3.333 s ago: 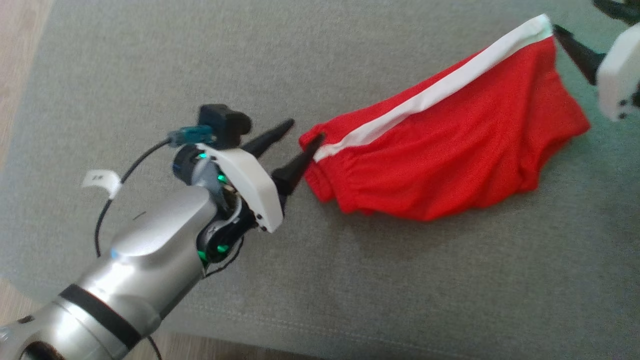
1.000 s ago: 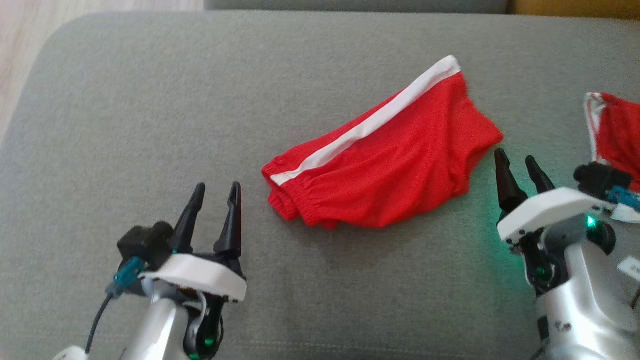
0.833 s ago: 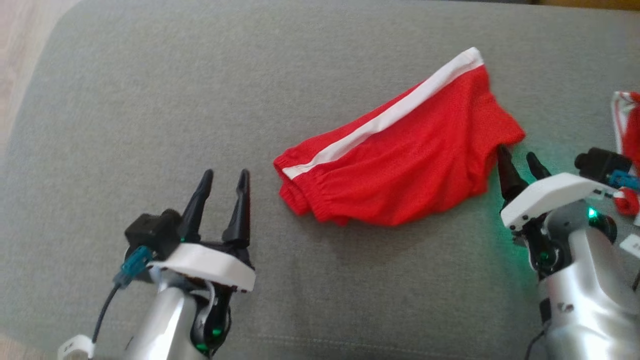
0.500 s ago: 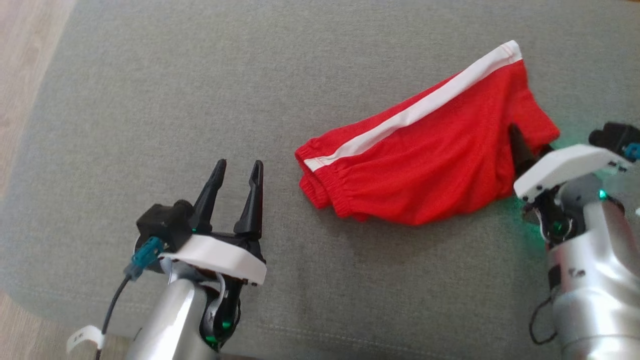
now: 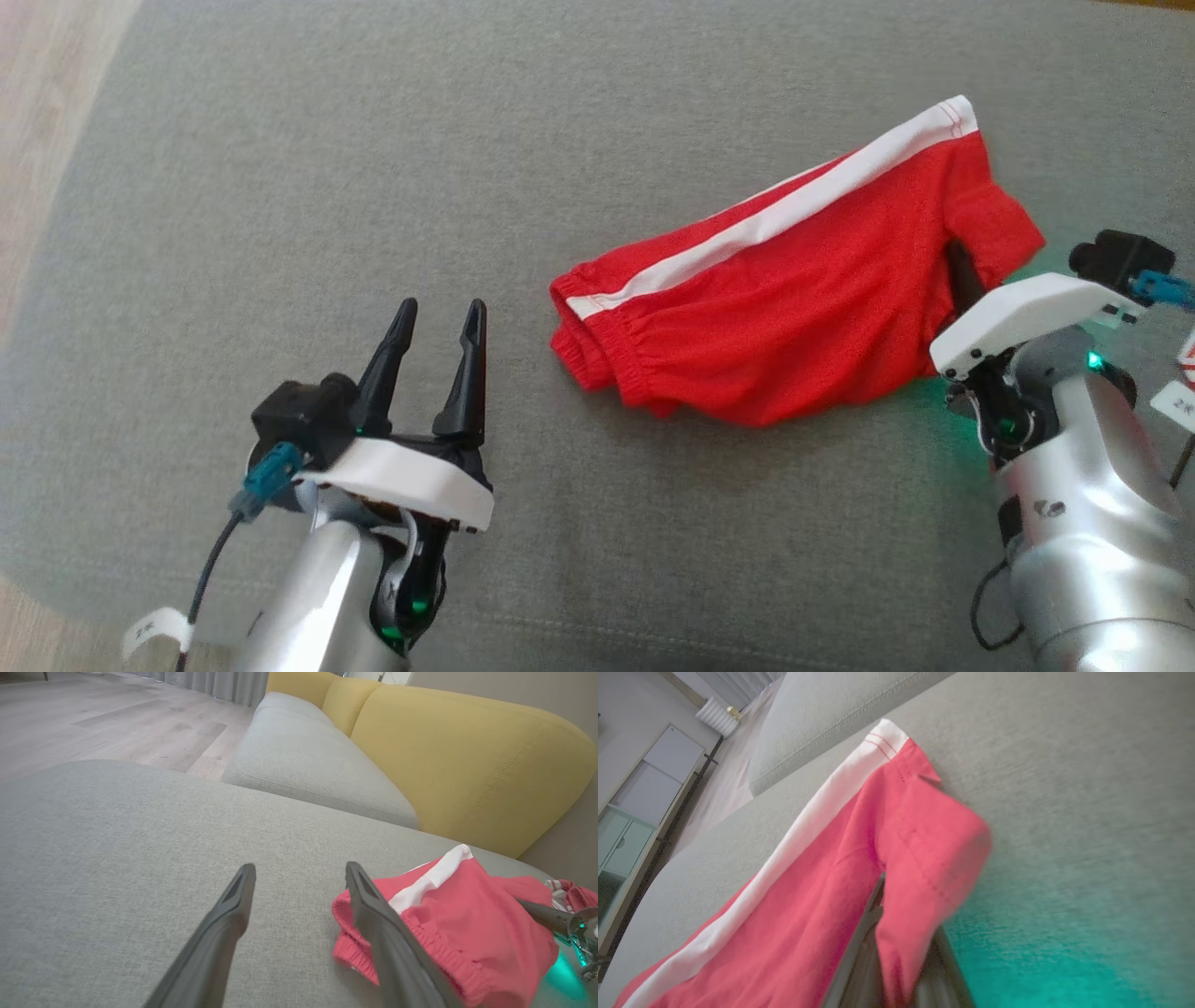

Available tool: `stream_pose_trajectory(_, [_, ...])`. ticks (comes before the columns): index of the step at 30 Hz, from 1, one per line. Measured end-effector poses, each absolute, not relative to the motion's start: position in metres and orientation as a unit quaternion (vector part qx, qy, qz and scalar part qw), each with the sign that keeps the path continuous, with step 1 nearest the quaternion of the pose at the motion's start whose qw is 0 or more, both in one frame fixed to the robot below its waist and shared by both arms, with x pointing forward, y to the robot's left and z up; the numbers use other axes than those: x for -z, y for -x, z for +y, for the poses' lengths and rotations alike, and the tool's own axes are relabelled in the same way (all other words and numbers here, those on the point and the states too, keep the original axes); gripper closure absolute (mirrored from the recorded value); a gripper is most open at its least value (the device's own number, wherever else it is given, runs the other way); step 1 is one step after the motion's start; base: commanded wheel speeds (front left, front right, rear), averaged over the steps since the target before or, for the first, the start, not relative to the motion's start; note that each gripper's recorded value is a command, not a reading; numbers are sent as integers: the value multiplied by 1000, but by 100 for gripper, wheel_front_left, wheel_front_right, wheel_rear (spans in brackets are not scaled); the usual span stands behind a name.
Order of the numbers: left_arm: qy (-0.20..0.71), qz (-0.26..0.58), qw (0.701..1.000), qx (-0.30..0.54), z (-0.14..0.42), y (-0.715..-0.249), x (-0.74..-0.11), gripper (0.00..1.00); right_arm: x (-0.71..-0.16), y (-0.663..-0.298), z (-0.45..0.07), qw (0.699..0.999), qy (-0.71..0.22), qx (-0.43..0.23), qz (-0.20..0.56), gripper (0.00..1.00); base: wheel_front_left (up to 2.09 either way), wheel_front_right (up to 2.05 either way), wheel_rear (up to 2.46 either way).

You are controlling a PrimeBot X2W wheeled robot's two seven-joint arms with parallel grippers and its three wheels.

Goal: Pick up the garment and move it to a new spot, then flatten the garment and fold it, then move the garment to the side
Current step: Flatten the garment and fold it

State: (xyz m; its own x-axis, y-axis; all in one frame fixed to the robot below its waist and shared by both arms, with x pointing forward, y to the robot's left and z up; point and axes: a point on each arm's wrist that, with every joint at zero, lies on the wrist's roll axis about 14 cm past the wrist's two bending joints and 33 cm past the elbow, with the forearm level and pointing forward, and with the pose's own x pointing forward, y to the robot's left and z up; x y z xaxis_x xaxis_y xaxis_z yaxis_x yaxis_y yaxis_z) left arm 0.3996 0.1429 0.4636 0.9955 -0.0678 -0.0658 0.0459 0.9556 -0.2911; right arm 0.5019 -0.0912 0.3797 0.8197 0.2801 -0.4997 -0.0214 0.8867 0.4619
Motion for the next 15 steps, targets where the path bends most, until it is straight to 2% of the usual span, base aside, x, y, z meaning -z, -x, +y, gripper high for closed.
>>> stream_pose_trajectory(6, [149,33,987,49,130,-401,-469,0,-396,-493,-126,944,-230,-37,232,100,0,0,0])
stream_pose_trajectory(11, [148,24,986,76,114,-402,-476,0,-385,-461,-175,946,-239,34,217,100,0,0,0])
stream_pose_trajectory(15, [148,19,985,85,108,-398,-481,0,-385,-437,-202,957,-201,64,198,100,0,0,0])
